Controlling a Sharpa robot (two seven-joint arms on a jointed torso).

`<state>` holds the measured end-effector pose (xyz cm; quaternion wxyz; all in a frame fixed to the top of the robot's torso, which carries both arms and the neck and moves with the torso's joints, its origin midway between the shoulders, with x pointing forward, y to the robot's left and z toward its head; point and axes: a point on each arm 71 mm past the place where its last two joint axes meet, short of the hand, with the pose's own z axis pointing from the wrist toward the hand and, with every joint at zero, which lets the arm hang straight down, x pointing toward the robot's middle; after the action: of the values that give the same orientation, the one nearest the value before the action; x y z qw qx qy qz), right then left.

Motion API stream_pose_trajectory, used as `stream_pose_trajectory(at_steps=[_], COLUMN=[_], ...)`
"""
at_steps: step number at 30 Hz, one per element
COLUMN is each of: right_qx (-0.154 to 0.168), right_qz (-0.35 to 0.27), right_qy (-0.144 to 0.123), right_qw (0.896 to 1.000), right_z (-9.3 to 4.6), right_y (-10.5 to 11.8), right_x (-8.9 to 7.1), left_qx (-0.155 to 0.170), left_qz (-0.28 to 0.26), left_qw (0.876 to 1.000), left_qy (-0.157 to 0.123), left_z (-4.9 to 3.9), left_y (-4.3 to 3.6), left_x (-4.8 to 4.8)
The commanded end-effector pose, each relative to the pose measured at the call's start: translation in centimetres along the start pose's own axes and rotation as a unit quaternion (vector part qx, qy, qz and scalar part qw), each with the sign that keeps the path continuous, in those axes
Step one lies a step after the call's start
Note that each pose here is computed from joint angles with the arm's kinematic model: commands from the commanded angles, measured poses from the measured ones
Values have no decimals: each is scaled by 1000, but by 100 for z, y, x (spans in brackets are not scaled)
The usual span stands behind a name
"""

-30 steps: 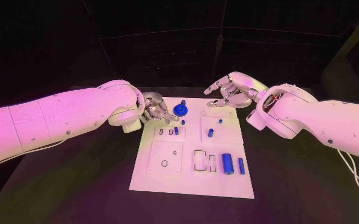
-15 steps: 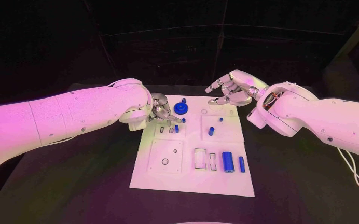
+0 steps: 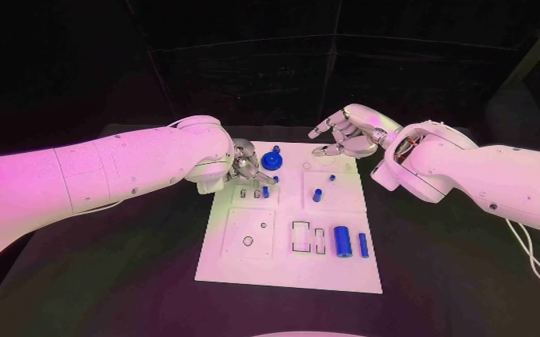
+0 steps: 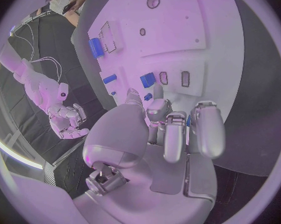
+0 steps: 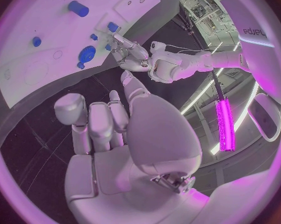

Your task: Assemble the parts on the task board

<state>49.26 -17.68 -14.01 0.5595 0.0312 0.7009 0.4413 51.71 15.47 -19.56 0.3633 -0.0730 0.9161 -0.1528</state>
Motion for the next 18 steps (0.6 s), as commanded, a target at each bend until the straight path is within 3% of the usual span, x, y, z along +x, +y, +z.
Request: stream_pose_trajectory(at_steps=[1, 18], right_qx=[0, 2], right_qz=[-12, -17], right_qy=[12, 20], right_qw=[1000, 1000], right_z=[17, 49], right_y=[13, 21], right_x=[13, 39], left_qx=[-3, -6], left_qz=[10, 18], left_qw=[1000, 1000], left_qy=[5, 16], left_z=[9, 56], left_y=[-18, -72], left_x=[5, 31])
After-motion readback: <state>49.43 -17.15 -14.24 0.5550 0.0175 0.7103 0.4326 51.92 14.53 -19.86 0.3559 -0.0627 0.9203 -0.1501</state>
